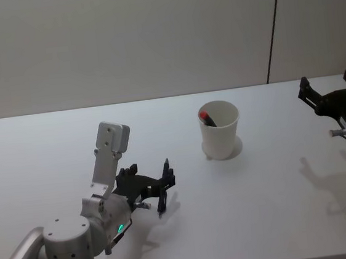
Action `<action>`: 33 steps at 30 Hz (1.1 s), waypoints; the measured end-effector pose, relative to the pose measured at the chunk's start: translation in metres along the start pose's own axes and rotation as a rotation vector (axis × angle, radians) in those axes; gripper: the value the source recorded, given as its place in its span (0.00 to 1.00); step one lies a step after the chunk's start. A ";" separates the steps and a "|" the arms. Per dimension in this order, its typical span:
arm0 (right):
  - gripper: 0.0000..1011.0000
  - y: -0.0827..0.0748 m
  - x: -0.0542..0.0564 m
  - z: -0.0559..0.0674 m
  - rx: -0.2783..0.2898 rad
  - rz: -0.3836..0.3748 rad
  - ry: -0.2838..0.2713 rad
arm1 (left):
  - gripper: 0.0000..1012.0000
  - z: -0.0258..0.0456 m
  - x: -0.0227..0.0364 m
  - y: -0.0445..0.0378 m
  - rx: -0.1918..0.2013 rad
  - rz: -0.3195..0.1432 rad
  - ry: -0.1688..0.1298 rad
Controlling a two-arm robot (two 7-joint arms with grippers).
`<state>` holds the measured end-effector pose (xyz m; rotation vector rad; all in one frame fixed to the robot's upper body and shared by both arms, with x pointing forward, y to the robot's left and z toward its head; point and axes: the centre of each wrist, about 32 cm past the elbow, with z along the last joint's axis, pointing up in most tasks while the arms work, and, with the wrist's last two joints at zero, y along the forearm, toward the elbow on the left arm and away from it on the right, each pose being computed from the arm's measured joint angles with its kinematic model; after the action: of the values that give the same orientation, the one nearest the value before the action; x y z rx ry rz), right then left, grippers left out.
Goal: Place the pen into the pen holder.
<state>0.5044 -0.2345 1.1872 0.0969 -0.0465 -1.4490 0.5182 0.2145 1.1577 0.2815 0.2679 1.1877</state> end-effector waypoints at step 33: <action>0.99 0.000 0.000 0.000 0.000 0.000 0.000 | 0.99 -0.0044 0.0015 -0.0155 0.147 -0.001 -0.044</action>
<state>0.5044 -0.2345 1.1872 0.0969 -0.0464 -1.4489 0.5306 0.2109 1.1480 0.4353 0.3170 1.1610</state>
